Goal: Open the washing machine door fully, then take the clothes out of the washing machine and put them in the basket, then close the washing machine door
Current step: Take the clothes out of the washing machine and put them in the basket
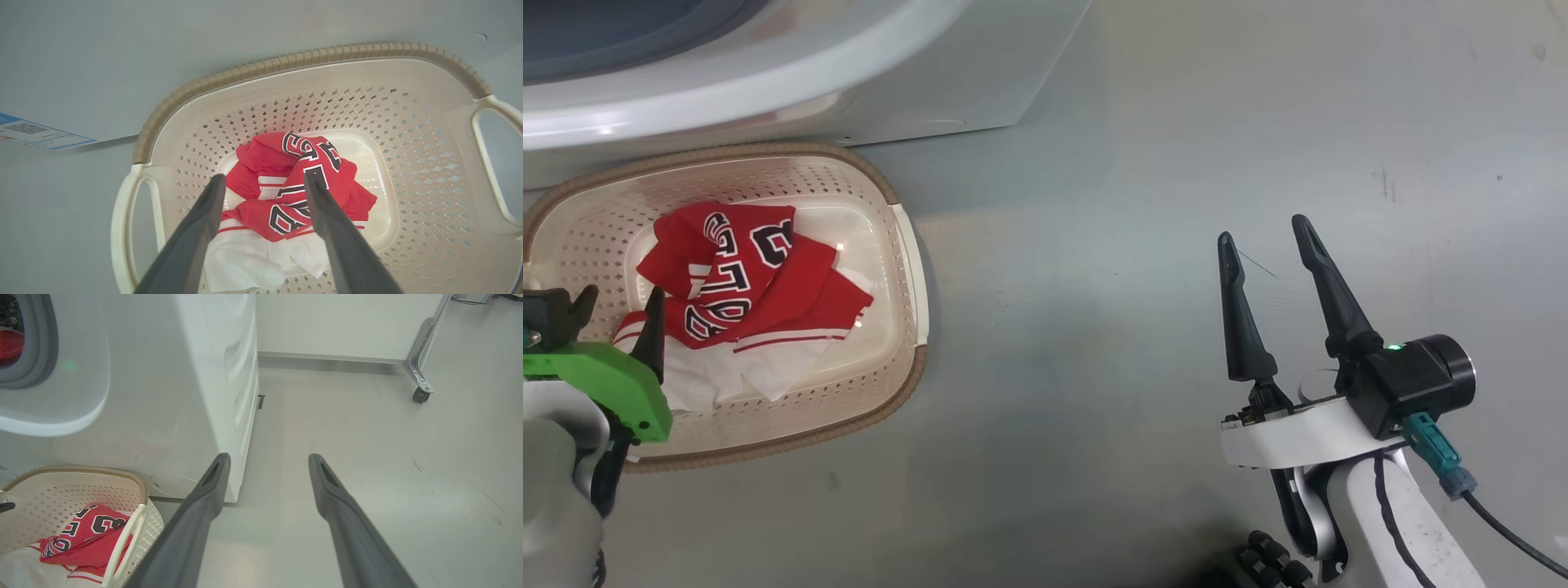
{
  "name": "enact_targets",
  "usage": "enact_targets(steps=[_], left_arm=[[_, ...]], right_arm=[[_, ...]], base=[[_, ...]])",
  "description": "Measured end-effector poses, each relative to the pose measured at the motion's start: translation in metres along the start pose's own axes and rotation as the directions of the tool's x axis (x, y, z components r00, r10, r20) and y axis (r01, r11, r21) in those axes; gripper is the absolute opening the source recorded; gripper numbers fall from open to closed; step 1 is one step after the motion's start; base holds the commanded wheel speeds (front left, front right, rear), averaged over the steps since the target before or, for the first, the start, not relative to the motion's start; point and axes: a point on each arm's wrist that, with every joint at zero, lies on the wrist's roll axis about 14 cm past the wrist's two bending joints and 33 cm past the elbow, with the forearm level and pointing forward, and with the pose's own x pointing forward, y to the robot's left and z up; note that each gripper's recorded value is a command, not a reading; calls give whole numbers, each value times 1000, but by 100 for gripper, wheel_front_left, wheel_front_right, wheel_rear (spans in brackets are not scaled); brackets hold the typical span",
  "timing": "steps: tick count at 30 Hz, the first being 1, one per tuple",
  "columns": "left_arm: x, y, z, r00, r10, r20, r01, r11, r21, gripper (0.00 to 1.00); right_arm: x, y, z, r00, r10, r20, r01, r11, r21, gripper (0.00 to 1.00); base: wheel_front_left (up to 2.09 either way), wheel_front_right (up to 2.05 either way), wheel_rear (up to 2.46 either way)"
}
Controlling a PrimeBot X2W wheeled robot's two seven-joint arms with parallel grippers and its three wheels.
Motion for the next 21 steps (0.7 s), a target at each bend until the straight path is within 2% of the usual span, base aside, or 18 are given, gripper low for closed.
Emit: enact_targets(steps=[10, 21], left_arm=[[-18, -1, 19, 998, 11, 68, -13, 999, 29, 100], [-52, -30, 59, 980, -36, 198, 28, 999, 45, 100]], right_arm=[[1, 9, 17, 999, 29, 45, -29, 1000, -1, 100], [-8, 18, 45, 992, 53, 115, -53, 999, 3, 100]], base=[[0, 0, 0], [0, 0, 0]])
